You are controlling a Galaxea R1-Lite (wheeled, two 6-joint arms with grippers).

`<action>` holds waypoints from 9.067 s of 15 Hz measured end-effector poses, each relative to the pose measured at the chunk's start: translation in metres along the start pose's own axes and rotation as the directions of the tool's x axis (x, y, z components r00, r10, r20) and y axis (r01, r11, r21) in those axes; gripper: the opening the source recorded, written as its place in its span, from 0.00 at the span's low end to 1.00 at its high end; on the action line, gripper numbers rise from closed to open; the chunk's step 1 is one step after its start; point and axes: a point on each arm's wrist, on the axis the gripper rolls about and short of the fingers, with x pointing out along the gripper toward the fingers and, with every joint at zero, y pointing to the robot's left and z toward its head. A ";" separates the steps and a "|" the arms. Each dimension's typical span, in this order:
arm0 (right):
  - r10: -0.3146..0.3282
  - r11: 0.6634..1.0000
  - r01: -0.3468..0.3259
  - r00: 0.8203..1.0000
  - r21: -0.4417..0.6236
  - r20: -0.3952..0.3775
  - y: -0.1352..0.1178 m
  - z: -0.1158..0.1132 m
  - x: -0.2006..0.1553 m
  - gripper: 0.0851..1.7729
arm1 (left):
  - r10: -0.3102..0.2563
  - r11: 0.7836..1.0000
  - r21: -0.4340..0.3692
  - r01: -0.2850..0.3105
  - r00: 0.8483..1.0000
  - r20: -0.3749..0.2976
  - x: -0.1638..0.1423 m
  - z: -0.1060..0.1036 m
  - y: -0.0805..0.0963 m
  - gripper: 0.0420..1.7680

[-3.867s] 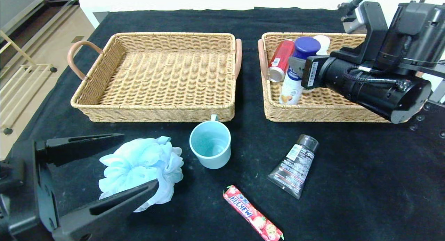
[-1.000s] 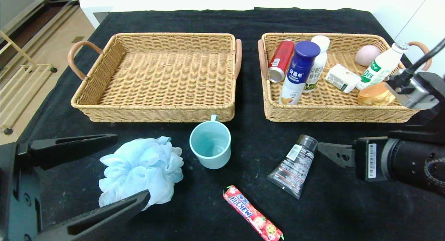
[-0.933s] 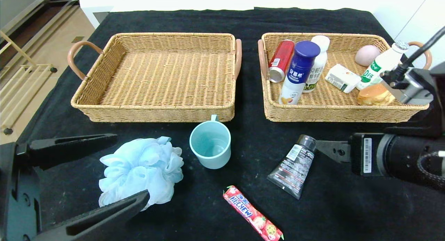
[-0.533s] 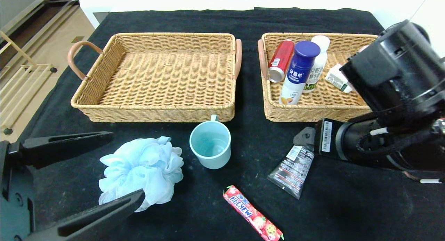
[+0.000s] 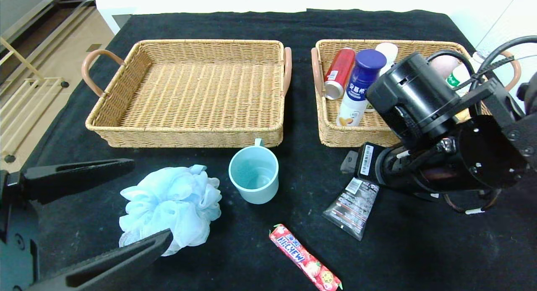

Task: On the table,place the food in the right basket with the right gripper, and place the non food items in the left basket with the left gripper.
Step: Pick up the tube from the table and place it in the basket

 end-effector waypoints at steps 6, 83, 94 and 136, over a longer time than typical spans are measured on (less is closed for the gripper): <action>-0.021 0.999 0.022 0.999 0.036 -0.036 0.002 0.002 0.019 0.96 | -0.002 1.000 0.001 0.002 1.000 0.001 0.000 0.000 0.000 0.97; 0.630 0.773 -0.416 0.590 -0.478 0.505 0.138 0.040 -0.003 0.43 | 0.049 0.999 0.012 -0.049 0.998 0.034 -0.004 0.009 0.004 0.97; 0.637 0.769 -0.365 0.496 -0.524 0.590 0.148 0.043 0.041 0.42 | 0.045 0.999 0.011 -0.046 0.999 0.030 -0.004 0.008 0.004 0.97; 0.479 0.712 -0.176 0.830 -0.679 0.287 -0.028 -0.016 -0.040 0.96 | 0.038 0.999 0.004 -0.038 0.999 -0.031 0.008 -0.002 0.004 0.97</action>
